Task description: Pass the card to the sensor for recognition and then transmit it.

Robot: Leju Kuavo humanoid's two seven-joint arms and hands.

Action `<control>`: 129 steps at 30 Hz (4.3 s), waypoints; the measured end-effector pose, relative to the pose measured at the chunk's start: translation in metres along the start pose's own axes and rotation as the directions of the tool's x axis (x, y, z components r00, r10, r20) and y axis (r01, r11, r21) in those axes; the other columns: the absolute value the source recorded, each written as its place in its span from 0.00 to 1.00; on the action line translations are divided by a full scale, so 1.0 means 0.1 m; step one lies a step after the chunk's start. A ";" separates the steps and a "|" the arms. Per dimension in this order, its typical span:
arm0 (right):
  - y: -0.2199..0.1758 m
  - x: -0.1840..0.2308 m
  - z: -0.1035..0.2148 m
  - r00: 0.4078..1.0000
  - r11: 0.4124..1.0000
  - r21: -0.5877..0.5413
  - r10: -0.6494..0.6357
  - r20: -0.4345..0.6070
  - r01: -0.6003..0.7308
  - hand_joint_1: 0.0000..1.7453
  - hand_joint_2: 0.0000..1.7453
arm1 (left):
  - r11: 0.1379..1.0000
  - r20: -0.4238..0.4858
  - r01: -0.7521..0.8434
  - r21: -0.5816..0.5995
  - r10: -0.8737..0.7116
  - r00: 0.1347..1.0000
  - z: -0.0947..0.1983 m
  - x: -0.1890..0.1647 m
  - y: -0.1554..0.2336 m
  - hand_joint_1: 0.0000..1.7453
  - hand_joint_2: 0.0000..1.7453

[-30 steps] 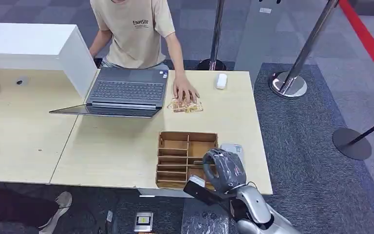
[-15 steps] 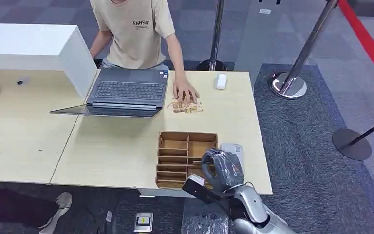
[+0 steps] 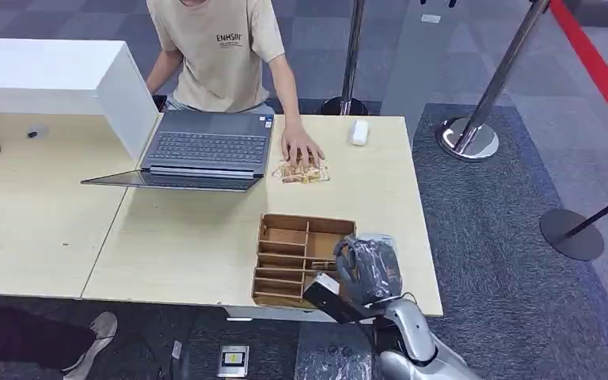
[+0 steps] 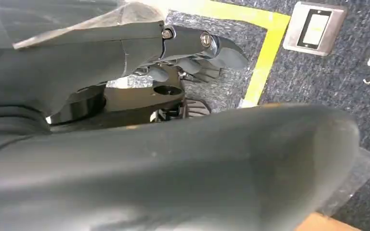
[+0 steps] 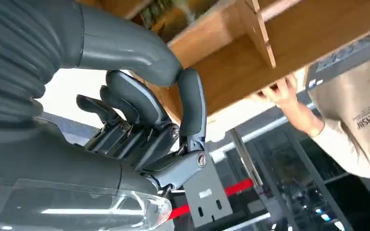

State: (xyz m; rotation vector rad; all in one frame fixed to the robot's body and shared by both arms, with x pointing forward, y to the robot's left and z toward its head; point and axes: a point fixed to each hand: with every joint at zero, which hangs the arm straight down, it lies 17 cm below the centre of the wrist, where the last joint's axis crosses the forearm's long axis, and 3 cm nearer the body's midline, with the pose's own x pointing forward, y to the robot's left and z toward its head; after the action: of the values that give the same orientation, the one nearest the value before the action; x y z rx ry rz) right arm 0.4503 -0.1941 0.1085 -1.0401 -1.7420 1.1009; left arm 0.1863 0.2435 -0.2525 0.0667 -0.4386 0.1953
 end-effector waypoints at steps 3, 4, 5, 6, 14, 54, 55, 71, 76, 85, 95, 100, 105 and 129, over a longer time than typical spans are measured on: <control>-0.02 0.00 -0.01 1.000 1.000 -0.006 -0.003 -0.005 0.003 1.00 1.00 | 1.000 0.000 0.000 0.001 0.000 1.000 0.00 0.00 0.01 0.00 0.00; -0.03 -0.01 -0.02 1.000 1.000 -0.011 -0.004 -0.004 0.004 1.00 1.00 | 1.000 0.000 0.000 0.001 0.000 1.000 0.00 0.00 0.01 0.00 0.00; -0.05 0.00 -0.03 1.000 1.000 -0.021 -0.004 -0.002 0.004 1.00 1.00 | 1.000 0.000 0.001 0.001 -0.001 1.000 0.00 0.00 0.01 0.00 0.00; -0.07 -0.01 -0.03 1.000 1.000 -0.030 -0.005 -0.002 0.005 1.00 1.00 | 1.000 0.000 0.001 0.002 -0.001 1.000 0.00 0.00 0.01 0.00 0.00; -0.26 0.02 -0.17 1.000 0.997 -0.080 -0.018 0.004 0.018 0.00 1.00 | 1.000 0.005 0.005 0.000 -0.005 1.000 -0.01 0.03 0.01 0.00 0.00; -0.54 0.13 -0.21 0.997 0.994 -0.085 -0.071 0.003 0.071 0.39 1.00 | 1.000 0.029 0.004 -0.001 -0.004 1.000 -0.01 0.09 0.00 0.00 0.00; -0.53 0.12 -0.21 0.998 0.994 -0.083 -0.070 0.003 0.070 0.39 1.00 | 1.000 0.029 0.004 -0.001 -0.004 1.000 -0.01 0.09 0.00 0.00 0.00; -0.24 -0.01 -0.11 0.995 0.995 -0.024 -0.095 -0.027 0.094 0.71 1.00 | 1.000 0.023 0.010 -0.002 -0.010 1.000 -0.01 0.08 0.00 0.00 0.00; -0.13 -0.05 -0.08 0.994 0.995 -0.002 -0.099 -0.039 0.099 0.78 1.00 | 1.000 0.019 0.011 -0.002 -0.011 1.000 -0.01 0.07 0.00 0.00 0.00; 0.04 -0.11 -0.01 0.994 0.995 0.027 -0.098 -0.058 0.099 0.22 1.00 | 1.000 0.016 0.014 -0.001 -0.014 1.000 -0.01 0.07 0.01 0.00 0.00; 0.13 -0.12 0.03 0.991 0.993 0.044 -0.110 -0.072 0.113 0.24 1.00 | 1.000 0.016 0.021 0.000 -0.021 1.000 -0.01 0.08 0.02 0.00 0.00; 0.16 -0.14 0.04 0.991 0.992 0.052 -0.111 -0.076 0.115 0.27 1.00 | 1.000 0.016 0.025 0.001 -0.025 1.000 -0.02 0.08 0.02 0.00 0.00; 0.19 -0.15 0.05 0.990 0.992 0.057 -0.112 -0.081 0.117 0.31 1.00 | 1.000 0.014 0.026 0.001 -0.026 1.000 -0.02 0.08 0.02 0.00 0.00; 0.30 -0.13 0.09 0.996 0.992 0.100 -0.067 -0.065 0.073 0.54 1.00 | 1.000 0.011 0.022 0.008 -0.022 1.000 -0.03 0.13 0.03 0.00 0.00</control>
State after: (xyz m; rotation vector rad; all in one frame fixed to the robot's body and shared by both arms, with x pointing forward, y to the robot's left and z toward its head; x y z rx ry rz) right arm 0.4526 -0.2003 0.0749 -0.9338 -1.6440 1.0909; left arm 0.1989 0.2487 -0.2494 0.0800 -0.4482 0.1746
